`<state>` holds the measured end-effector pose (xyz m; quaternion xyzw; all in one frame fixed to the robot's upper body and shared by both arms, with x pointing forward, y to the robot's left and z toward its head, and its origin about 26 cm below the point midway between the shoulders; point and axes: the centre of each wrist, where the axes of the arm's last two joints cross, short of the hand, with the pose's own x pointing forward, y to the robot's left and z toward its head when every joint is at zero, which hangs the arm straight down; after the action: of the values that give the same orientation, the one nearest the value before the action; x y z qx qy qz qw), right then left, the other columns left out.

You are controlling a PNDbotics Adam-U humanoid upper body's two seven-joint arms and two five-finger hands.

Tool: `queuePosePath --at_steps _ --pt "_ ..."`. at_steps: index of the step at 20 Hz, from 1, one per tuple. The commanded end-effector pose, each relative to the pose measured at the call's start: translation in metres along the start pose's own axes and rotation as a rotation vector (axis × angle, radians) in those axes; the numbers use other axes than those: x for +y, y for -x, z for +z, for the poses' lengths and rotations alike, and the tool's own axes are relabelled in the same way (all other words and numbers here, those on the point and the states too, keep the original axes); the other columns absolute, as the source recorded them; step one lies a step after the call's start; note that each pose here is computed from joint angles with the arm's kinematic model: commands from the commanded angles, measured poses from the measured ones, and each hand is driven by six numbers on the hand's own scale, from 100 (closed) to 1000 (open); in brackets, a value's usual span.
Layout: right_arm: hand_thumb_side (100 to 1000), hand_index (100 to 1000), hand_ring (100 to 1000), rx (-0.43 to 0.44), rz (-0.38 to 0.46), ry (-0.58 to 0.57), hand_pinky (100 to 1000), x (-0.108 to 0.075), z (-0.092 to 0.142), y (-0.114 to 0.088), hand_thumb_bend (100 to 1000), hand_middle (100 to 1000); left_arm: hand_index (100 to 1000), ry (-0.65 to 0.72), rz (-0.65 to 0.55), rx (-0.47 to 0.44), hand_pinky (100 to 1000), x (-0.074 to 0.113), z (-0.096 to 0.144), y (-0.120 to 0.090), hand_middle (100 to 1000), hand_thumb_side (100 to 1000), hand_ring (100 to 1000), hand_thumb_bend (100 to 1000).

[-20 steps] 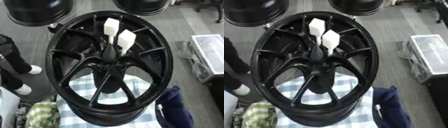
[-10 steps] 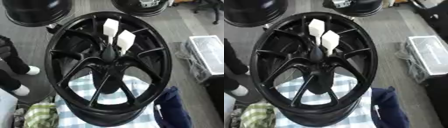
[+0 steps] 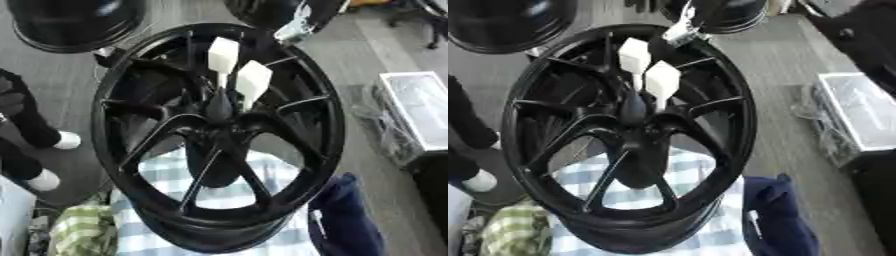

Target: Pull the pin out of the wheel hub.

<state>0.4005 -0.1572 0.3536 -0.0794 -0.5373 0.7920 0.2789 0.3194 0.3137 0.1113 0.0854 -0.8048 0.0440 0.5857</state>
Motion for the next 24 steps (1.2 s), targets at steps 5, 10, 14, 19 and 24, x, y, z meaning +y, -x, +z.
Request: queuePosePath --at_steps 5,10,14,19,24 --pt "425 861 773 0.033 0.016 -0.015 823 -0.004 0.005 -0.007 519 769 709 0.008 -0.026 -0.019 767 0.004 -0.003 -0.006 680 827 688 100" --pt "366 842 761 0.027 0.018 -0.018 822 0.001 0.003 -0.009 494 758 709 0.01 -0.022 -0.017 768 0.004 -0.002 -0.005 679 829 688 100" --pt "319 829 742 0.024 0.037 -0.019 816 0.006 0.006 -0.008 470 745 709 0.01 -0.02 -0.015 768 0.003 -0.002 -0.005 678 830 688 100" --pt "276 816 713 0.019 0.09 0.016 808 0.012 0.01 -0.008 455 729 709 0.011 -0.016 -0.013 769 0.002 -0.002 -0.005 677 831 688 100" --pt "260 811 708 0.017 0.092 0.026 807 0.018 0.011 -0.005 451 724 708 0.013 -0.012 -0.013 769 0.001 -0.002 -0.005 676 831 689 100"
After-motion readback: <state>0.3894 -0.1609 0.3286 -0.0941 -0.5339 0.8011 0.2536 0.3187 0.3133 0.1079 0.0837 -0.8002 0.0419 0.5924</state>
